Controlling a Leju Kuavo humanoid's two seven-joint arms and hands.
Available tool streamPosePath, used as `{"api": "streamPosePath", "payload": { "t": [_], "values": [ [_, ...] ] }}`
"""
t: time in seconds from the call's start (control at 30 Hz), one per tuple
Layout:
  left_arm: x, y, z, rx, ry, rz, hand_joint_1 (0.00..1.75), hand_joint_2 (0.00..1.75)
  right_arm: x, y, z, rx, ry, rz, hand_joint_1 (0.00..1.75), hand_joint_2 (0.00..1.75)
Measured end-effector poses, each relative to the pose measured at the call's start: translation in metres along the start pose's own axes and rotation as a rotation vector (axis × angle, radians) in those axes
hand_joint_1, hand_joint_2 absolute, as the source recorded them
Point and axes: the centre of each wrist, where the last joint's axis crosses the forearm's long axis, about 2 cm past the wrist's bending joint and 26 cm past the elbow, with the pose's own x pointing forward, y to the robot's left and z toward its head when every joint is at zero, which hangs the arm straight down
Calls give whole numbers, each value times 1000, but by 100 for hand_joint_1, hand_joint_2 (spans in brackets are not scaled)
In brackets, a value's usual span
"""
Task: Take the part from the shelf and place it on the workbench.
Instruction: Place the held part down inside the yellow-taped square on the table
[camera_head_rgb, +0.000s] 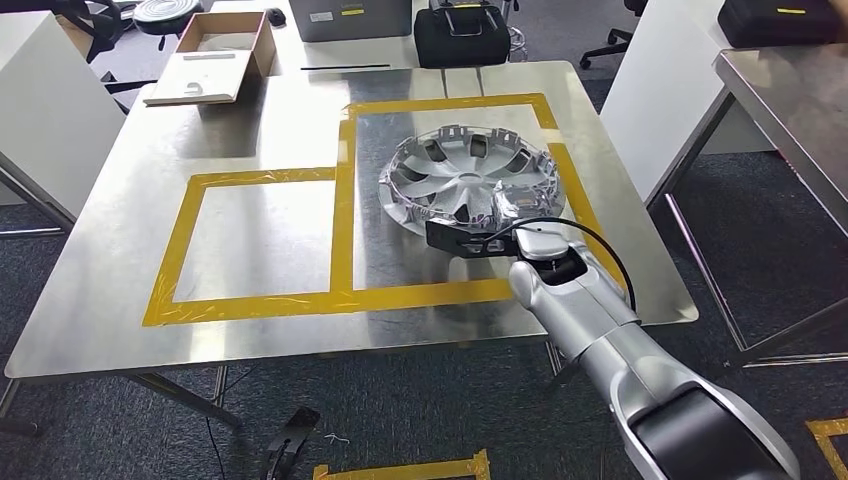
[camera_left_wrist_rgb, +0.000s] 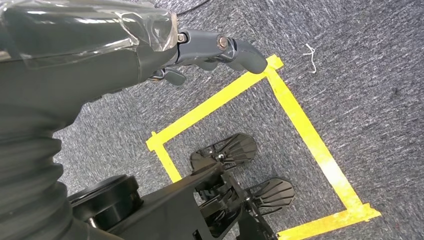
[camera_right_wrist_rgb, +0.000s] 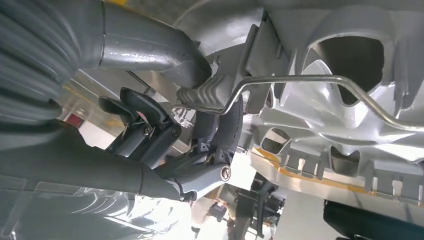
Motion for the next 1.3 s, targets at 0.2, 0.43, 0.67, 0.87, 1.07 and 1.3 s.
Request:
{"api": "streamPosePath", "payload": {
  "t": [0.2,0.43,0.67,0.87,1.07,1.3],
  "values": [
    [1,0,0,-10,-2,-15,0,175,-6,2,-2,31,17,2,44,175],
    [6,0,0,-10,-33,-37,0,0,-15,2,-3,33,38,-16,0,175],
    [7,0,0,-8,-39,-51,0,0,-18,-2,-1,-45,10,-113,0,175],
    [6,0,0,-6,-42,-51,0,0,-20,-9,1,-107,-8,-192,0,175],
    [6,0,0,-1,-51,-50,0,0,-22,-10,3,-144,-22,-243,0,175],
    [-3,-2,1,27,-72,-20,0,0,-55,-25,6,-450,11,-482,0,175]
  ]
}}
